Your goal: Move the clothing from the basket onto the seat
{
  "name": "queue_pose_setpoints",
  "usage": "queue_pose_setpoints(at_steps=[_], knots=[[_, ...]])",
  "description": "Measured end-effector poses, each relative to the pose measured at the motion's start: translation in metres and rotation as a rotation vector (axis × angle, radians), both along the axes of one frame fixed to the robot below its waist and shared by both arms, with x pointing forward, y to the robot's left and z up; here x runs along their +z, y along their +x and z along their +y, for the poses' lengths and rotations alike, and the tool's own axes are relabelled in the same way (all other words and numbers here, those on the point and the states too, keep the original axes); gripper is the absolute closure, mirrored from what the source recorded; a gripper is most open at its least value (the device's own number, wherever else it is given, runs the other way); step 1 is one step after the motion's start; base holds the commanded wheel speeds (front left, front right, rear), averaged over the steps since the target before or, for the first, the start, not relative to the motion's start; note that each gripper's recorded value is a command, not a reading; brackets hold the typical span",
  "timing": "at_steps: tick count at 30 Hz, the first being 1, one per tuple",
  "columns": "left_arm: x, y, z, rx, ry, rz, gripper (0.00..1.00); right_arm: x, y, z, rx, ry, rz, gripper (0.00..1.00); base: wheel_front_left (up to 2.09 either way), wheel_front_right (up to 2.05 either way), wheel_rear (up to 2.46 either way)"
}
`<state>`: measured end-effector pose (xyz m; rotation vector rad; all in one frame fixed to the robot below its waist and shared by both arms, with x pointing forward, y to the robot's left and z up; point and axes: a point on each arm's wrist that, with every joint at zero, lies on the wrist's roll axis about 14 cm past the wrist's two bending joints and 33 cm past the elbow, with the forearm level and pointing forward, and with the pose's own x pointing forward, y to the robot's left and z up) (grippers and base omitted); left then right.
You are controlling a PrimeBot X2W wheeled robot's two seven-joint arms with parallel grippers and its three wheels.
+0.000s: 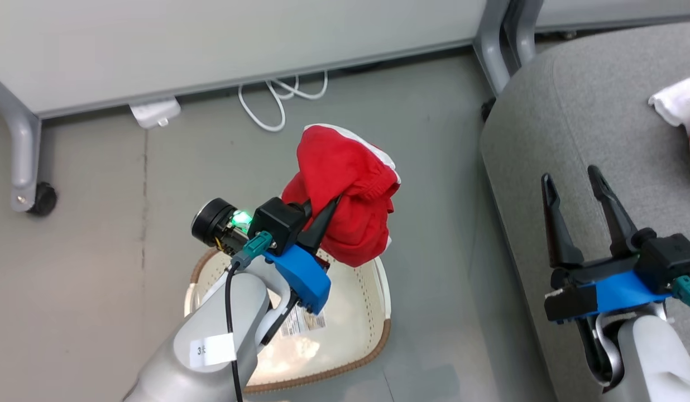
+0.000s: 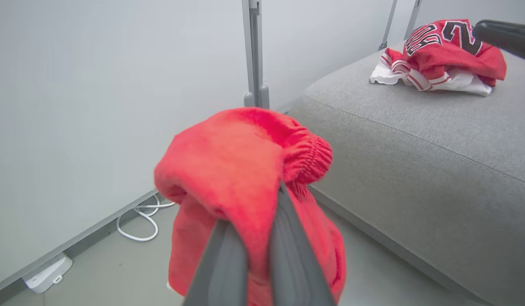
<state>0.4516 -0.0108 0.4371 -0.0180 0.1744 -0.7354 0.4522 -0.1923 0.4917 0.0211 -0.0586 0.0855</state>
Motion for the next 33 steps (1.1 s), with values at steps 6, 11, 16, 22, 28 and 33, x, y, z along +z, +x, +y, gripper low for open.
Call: queue_pose_setpoints(at_steps=[6, 11, 16, 22, 28, 33], knots=[[0.052, 0.000, 0.003, 0.025, -0.039, -0.122, 1.00, 0.014, -0.017, 0.004, 0.009, 0.007, -0.025, 0.00, 0.00, 0.00, 0.00], [0.082, -0.007, 0.001, 0.023, -0.054, -0.196, 1.00, 0.020, -0.028, 0.008, 0.021, 0.013, -0.037, 0.00, 0.00, 0.00, 0.00], [0.107, -0.015, -0.004, 0.008, -0.068, -0.254, 1.00, 0.025, -0.037, 0.013, 0.033, 0.019, -0.046, 0.00, 0.00, 0.00, 0.00], [0.118, -0.020, -0.004, 0.005, -0.071, -0.280, 1.00, 0.027, -0.043, 0.021, 0.052, 0.024, -0.051, 0.00, 0.00, 0.00, 0.00], [0.120, -0.022, -0.003, 0.005, -0.069, -0.284, 1.00, 0.028, -0.045, 0.034, 0.093, 0.025, -0.052, 0.00, 0.00, 0.00, 0.00], [0.117, -0.020, -0.002, 0.010, -0.068, -0.276, 1.00, 0.024, -0.047, 0.057, 0.165, 0.019, -0.042, 0.00, 0.00, 0.00, 0.00]])
